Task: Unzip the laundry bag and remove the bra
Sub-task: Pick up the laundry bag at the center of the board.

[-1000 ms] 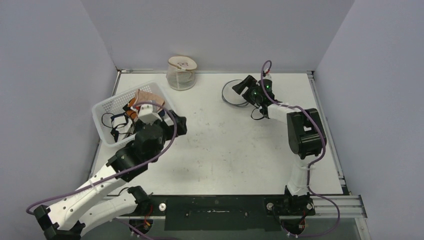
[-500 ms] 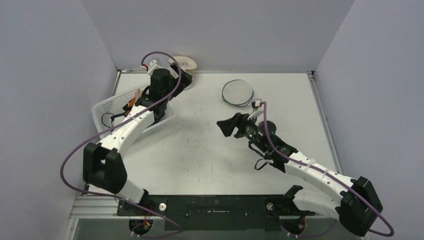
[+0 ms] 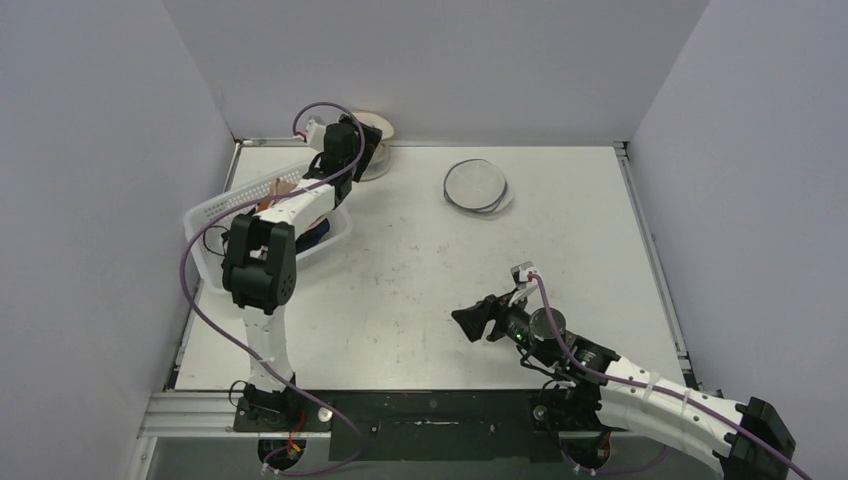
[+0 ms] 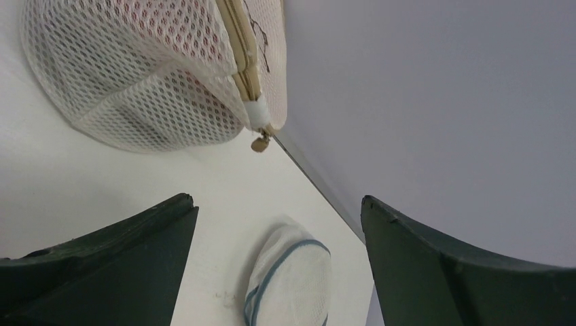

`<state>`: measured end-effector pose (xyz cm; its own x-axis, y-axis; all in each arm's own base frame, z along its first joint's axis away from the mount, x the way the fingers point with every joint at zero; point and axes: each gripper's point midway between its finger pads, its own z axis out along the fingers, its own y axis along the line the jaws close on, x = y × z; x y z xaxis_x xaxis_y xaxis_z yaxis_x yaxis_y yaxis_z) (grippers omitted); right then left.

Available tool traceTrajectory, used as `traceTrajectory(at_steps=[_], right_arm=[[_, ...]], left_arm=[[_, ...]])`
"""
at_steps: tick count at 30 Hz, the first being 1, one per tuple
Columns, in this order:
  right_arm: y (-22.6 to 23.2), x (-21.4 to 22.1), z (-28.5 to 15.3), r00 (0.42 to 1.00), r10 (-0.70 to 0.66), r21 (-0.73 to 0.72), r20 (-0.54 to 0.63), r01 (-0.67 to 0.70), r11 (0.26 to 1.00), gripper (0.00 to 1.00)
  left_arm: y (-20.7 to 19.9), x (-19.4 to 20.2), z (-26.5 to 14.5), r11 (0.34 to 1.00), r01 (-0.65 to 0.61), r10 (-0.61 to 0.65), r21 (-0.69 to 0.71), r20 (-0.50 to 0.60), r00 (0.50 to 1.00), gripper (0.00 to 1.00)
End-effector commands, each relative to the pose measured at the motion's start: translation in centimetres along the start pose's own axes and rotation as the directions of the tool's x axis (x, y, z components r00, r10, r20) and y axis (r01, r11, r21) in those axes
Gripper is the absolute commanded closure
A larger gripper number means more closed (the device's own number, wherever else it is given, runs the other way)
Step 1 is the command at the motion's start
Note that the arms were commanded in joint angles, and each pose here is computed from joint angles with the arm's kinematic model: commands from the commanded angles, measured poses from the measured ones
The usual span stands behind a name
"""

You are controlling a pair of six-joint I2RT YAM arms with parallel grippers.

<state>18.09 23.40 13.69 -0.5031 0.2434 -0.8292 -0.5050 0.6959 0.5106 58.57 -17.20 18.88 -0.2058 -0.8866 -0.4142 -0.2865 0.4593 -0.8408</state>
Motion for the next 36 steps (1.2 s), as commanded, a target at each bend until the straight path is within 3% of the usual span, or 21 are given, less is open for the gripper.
traceTrajectory(at_steps=[1,9,13,20,31,33,36], right_arm=[[-0.6,0.3,-0.8,0.998,0.043,0.016,0.038,-0.044,0.999,0.27],[-1.1,-0.6,-1.5,0.998,-0.008,0.050,0.059,0.005,0.999,0.27],[-1.3,-0.3,-1.4,0.999,-0.016,0.064,0.044,0.013,0.998,0.27],[-1.4,-0.5,-1.4,0.998,-0.012,0.067,0.058,0.008,0.998,0.27],[-1.8,-0.1,-1.0,0.999,-0.012,0.092,0.043,0.008,0.996,0.27],[-1.8,-0.1,-1.0,0.999,-0.007,0.094,0.046,0.003,0.996,0.27],[-1.8,-0.1,-1.0,0.999,-0.001,0.092,0.050,-0.004,0.996,0.27]], left_arm=[[-3.5,-3.1,2.2,0.995,0.085,-0.091,0.048,0.126,0.988,0.12],[-2.2,-2.5,5.6,0.996,0.040,-0.026,-0.075,0.185,0.982,0.13],[-1.1,-1.8,7.1,0.990,0.009,0.015,-0.140,0.167,0.986,0.22],[1.1,-0.6,8.7,0.977,-0.028,0.056,-0.211,0.127,0.990,0.23],[2.6,0.7,9.8,0.976,-0.041,0.057,-0.212,0.070,0.996,0.53],[1.7,0.6,9.3,0.981,-0.039,0.052,-0.189,0.065,0.997,0.46],[0.8,0.3,8.3,0.983,-0.041,0.054,-0.179,0.068,0.996,0.25]])
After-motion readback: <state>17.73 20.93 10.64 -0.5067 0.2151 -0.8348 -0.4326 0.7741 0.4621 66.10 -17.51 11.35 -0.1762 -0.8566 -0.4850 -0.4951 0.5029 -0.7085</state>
